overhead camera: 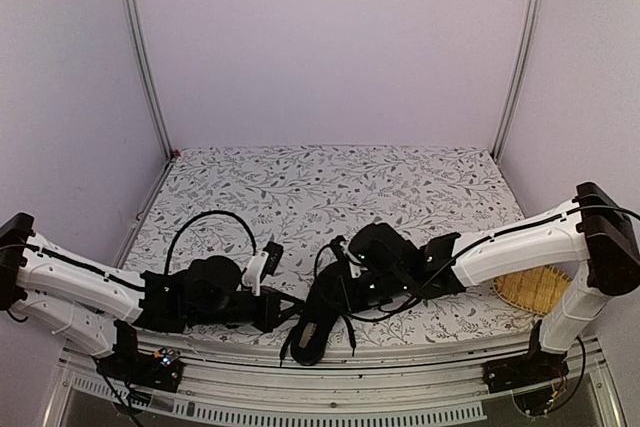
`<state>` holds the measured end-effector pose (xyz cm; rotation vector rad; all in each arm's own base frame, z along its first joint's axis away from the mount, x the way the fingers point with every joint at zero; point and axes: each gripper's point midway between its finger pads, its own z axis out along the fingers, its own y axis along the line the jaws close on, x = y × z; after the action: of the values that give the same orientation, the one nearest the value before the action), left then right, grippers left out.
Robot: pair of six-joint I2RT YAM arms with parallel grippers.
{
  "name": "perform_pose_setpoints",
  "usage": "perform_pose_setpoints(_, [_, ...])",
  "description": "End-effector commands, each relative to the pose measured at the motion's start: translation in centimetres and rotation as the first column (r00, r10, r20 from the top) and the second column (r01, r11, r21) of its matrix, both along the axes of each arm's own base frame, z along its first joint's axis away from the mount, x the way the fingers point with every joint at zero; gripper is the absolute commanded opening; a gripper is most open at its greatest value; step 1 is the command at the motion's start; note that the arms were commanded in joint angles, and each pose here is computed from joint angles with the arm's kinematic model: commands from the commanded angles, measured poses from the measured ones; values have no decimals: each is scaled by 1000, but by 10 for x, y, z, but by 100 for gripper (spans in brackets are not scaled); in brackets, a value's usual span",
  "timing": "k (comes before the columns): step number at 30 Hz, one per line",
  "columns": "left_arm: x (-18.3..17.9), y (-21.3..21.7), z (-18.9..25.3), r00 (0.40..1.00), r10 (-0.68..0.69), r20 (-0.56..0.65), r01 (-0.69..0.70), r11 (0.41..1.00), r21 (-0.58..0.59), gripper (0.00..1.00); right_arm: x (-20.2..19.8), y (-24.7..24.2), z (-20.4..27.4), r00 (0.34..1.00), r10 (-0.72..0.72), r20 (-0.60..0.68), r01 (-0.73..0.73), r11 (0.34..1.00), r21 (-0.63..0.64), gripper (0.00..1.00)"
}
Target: Tie the shoes
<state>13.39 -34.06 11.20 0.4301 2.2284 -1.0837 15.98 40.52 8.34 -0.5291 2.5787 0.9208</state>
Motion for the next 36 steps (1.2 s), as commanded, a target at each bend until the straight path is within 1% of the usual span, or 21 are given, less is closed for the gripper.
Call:
perform_pose_setpoints(1, [-10, -11, 11, 997, -69, 20, 70, 996, -50, 0, -7, 11, -9, 997, 75, -19, -75, 997, 4, 2])
perform_pose_setpoints(7, [-31, -18, 2, 983, -182, -13, 181, 982, -54, 0, -16, 6, -19, 995, 80, -56, -80, 997, 5, 2])
perform_pose_setpoints(9, [-38, -18, 2, 977, -212, -14, 211, 976, -53, 4, -18, 2, -23, 995, 74, -65, -74, 997, -1, 2])
perform_pose_setpoints(13, [-48, -14, 9, 968, -251, 1, 251, 966, -59, 16, -21, -2, -26, 995, 68, -77, -68, 998, -2, 2])
perform_pose_setpoints(15, [-47, -8, 15, 971, -238, 15, 238, 970, -54, 25, -23, -4, -28, 994, 66, -82, -66, 998, -5, 2])
perform_pose_setpoints(19, [-32, 14, 24, 990, -136, 44, 137, 991, -6, 45, -25, -4, -29, 994, 68, -86, -69, 998, -7, 2])
perform_pose_setpoints(20, [-26, 20, 28, 993, -104, 49, 105, 994, -5, 49, -25, -4, -28, 994, 67, -86, -68, 998, -5, 2])
perform_pose_setpoints(21, [-20, 26, 30, 996, -76, 47, 76, 997, -5, 50, -26, -4, -28, 994, 68, -87, -69, 998, -6, 2])
perform_pose_setpoints(22, [-15, 30, 35, 997, -58, 41, 59, 998, -23, 50, -26, -4, -28, 994, 69, -87, -70, 998, -5, 2])
perform_pose_setpoints(23, [-8, 34, 36, 999, -38, 23, 38, 999, -33, 48, -26, -4, -28, 994, 69, -87, -70, 998, -5, 2])
perform_pose_setpoints(25, [4, 37, 32, 1000, -16, -27, 15, 998, -57, 39, -26, -4, -28, 994, 68, -88, -69, 998, -4, 2])
perform_pose_setpoints(27, [11, 35, 28, 998, -17, -56, 13, 998, -64, 34, -26, -4, -28, 994, 67, -90, -68, 998, -5, 2])
perform_pose_setpoints(33, [21, 13, 12, 995, -55, -80, 55, 998, 0, 27, -26, -3, -27, 994, 63, -89, -62, 998, 6, 2])
perform_pose_setpoints(36, [23, 4, 4, 993, -79, -92, 80, 997, 5, 23, -27, -2, -27, 994, 63, -90, -63, 998, 9, 2])
